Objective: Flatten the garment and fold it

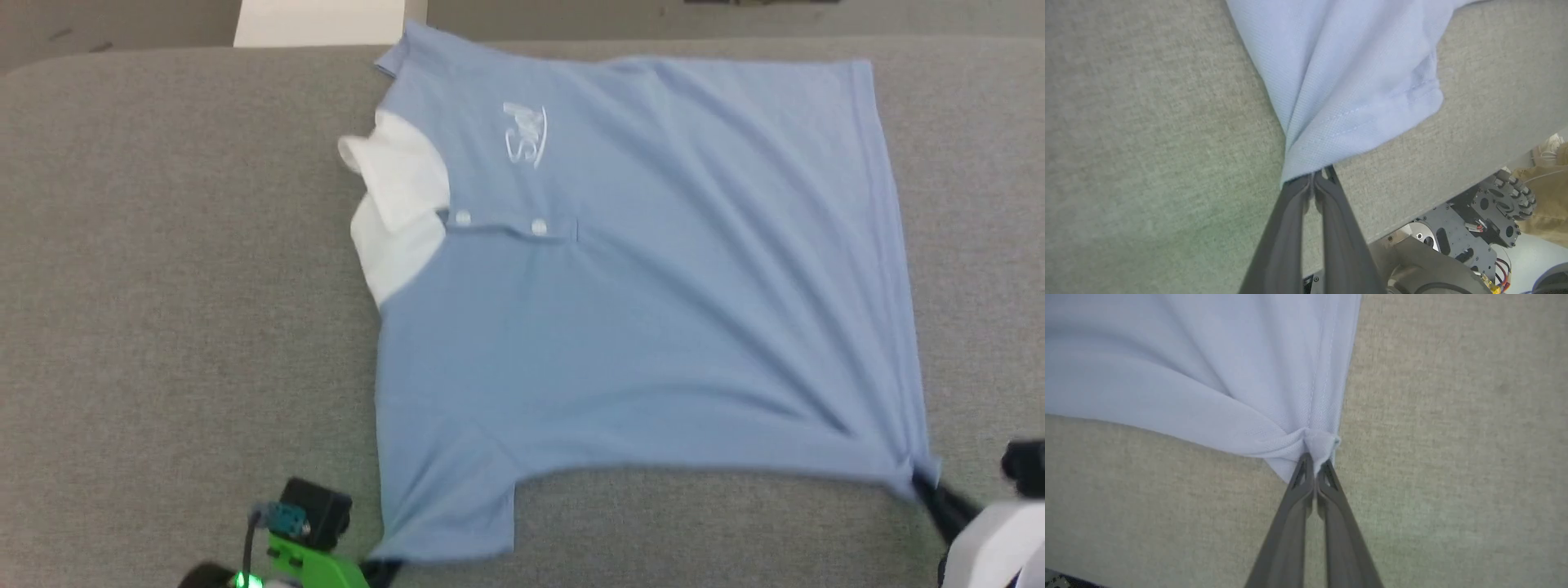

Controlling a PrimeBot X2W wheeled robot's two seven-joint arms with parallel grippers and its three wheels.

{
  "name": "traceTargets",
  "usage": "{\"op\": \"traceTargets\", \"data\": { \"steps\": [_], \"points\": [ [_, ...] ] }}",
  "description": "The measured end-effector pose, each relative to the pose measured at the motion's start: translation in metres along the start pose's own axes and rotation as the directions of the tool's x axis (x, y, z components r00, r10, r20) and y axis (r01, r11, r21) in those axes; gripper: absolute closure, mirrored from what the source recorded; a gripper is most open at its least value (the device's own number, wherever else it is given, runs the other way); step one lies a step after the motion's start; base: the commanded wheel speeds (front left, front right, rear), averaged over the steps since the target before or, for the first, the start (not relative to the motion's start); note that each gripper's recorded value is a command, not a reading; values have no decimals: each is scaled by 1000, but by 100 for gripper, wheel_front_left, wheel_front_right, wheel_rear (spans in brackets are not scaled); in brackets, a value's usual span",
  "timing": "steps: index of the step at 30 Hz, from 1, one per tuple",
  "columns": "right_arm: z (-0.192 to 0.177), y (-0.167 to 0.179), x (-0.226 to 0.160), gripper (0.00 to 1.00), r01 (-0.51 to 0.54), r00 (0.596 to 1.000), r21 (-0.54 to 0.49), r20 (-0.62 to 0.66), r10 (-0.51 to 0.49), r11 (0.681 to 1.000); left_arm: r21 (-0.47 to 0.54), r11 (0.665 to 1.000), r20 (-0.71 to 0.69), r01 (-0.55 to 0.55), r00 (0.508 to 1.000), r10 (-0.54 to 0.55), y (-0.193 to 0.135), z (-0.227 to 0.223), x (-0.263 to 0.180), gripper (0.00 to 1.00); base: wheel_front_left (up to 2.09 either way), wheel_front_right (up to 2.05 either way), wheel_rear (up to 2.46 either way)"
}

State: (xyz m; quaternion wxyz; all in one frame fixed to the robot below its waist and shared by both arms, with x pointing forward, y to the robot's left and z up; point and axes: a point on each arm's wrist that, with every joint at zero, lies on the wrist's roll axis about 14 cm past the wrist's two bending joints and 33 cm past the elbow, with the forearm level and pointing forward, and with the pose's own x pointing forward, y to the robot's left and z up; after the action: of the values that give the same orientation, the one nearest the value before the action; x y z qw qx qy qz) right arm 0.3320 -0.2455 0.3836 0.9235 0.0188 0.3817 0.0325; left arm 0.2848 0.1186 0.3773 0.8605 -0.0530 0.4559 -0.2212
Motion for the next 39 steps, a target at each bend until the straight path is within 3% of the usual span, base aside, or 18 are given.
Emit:
{"op": "traceTargets", "data": {
  "steps": [5,17,24,26,27,29,32,35,39],
  "points": [
    [-49,2,-23,100,-27,982,-6,-186,25,1000,-76,997,-107,-6,994,-3,-8,-37,-17,100,0,0,0],
    [-95,6,-57,100,-40,936,59,-348,58,997,-194,981,-183,-28,983,-8,-15,-71,-47,100,0,0,0],
    [-61,4,-51,100,-45,971,31,-232,51,999,-104,994,-19,-39,999,37,-3,-25,-48,100,0,0,0],
    [-40,6,-44,100,-54,984,14,-171,56,998,-54,998,47,-35,998,37,1,0,-45,100,0,0,0],
    [1,5,-32,100,-62,996,-37,-70,60,997,41,999,148,-29,989,23,3,43,-40,100,0,0,0],
    [34,1,-21,100,-54,998,-81,7,55,995,133,991,237,-30,972,-2,5,83,-34,100,0,0,0],
    [63,-4,-9,100,-38,997,-122,67,47,992,197,980,312,-28,949,-36,6,122,-25,100,0,0,0],
    [83,-8,5,100,-28,994,-153,105,44,988,236,970,376,-56,926,-38,15,155,-14,100,0,0,0],
    [85,-4,28,100,-42,995,-167,81,56,985,220,974,369,-61,929,-25,30,164,14,100,0,0,0]
  ]
}}
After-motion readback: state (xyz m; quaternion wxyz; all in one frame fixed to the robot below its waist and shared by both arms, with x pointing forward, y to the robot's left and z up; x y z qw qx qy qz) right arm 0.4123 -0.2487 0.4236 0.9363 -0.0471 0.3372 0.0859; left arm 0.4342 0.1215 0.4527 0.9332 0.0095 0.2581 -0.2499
